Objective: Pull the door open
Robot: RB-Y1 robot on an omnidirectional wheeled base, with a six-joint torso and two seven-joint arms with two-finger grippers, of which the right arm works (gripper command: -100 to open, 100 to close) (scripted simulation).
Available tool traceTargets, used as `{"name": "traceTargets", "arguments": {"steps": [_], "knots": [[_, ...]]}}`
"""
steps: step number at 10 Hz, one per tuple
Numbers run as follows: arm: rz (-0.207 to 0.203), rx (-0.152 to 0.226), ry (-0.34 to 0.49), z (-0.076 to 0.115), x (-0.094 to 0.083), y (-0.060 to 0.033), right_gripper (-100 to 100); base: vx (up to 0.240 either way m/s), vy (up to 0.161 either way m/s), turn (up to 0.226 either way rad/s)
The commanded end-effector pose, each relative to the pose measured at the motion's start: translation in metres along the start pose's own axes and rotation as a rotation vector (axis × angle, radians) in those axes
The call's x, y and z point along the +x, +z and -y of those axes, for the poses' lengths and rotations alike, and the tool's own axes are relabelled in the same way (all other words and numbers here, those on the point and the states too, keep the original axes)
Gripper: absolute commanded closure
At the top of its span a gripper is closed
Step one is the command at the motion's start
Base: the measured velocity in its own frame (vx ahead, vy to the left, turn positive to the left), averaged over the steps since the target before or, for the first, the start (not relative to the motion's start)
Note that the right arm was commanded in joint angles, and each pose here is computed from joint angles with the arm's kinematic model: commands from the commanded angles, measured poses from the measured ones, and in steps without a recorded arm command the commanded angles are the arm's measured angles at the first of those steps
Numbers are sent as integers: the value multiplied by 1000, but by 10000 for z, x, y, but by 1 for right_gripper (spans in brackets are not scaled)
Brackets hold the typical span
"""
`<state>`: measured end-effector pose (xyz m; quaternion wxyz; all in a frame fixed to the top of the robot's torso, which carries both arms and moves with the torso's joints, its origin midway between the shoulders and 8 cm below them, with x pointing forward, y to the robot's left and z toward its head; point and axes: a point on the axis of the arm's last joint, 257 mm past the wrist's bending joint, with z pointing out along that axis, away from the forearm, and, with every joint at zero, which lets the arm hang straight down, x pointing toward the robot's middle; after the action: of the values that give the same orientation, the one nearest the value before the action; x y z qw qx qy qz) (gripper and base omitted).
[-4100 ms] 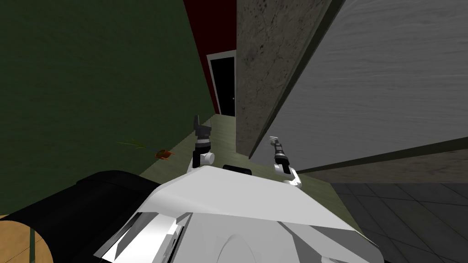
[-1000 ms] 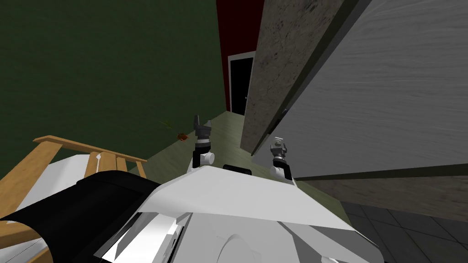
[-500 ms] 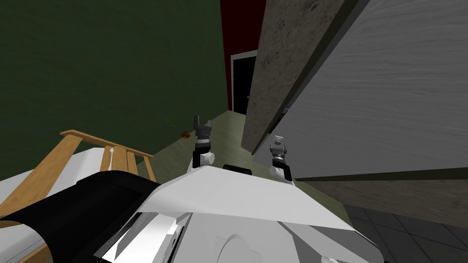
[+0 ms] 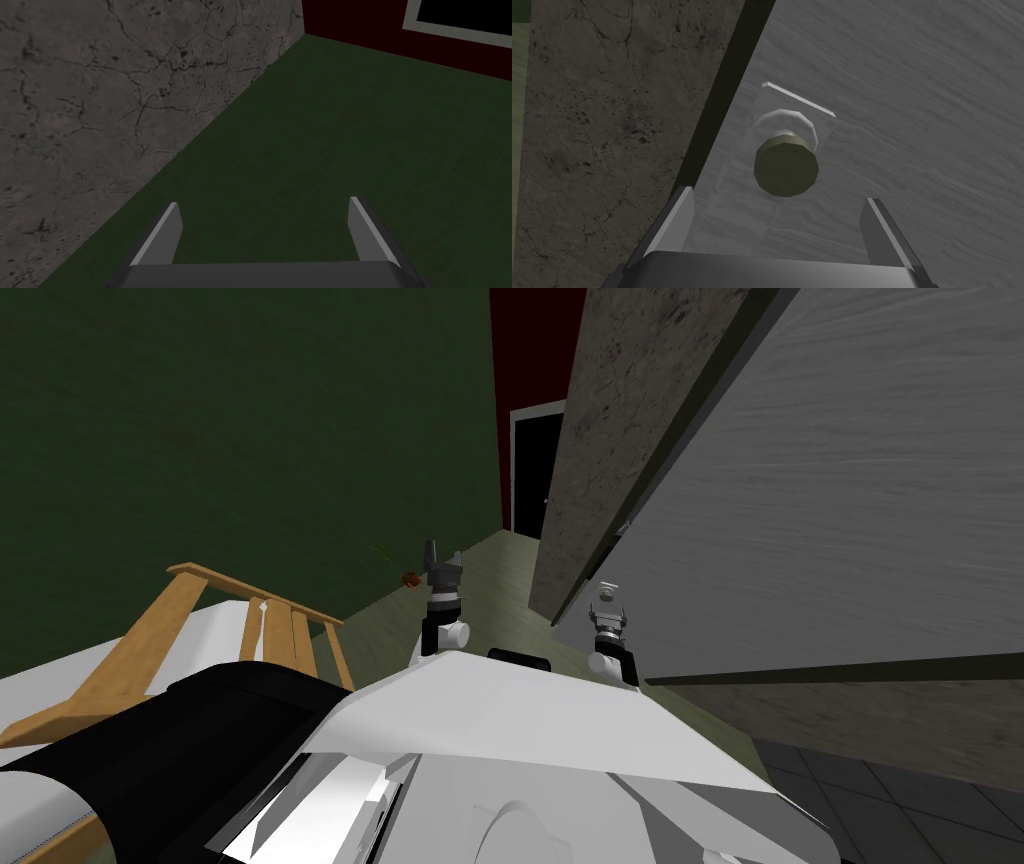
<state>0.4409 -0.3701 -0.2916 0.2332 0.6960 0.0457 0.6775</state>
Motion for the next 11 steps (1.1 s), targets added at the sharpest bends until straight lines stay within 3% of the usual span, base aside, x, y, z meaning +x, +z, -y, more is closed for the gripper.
{"name": "traceTargets", "arguments": {"steps": [1, 7, 9, 10, 11], "knots": [[8, -5, 96, 12, -4, -24, -100, -80, -33, 81], [27, -18, 341, 48, -19, -80, -100, -78, -25, 55], [32, -21, 397, 57, -23, -94, -100, -60, -21, 32], [31, -20, 377, 57, -22, -88, -100, -24, -10, 5], [37, -47, 381, -151, -128, -60, -100, 127, 10, 191]]}}
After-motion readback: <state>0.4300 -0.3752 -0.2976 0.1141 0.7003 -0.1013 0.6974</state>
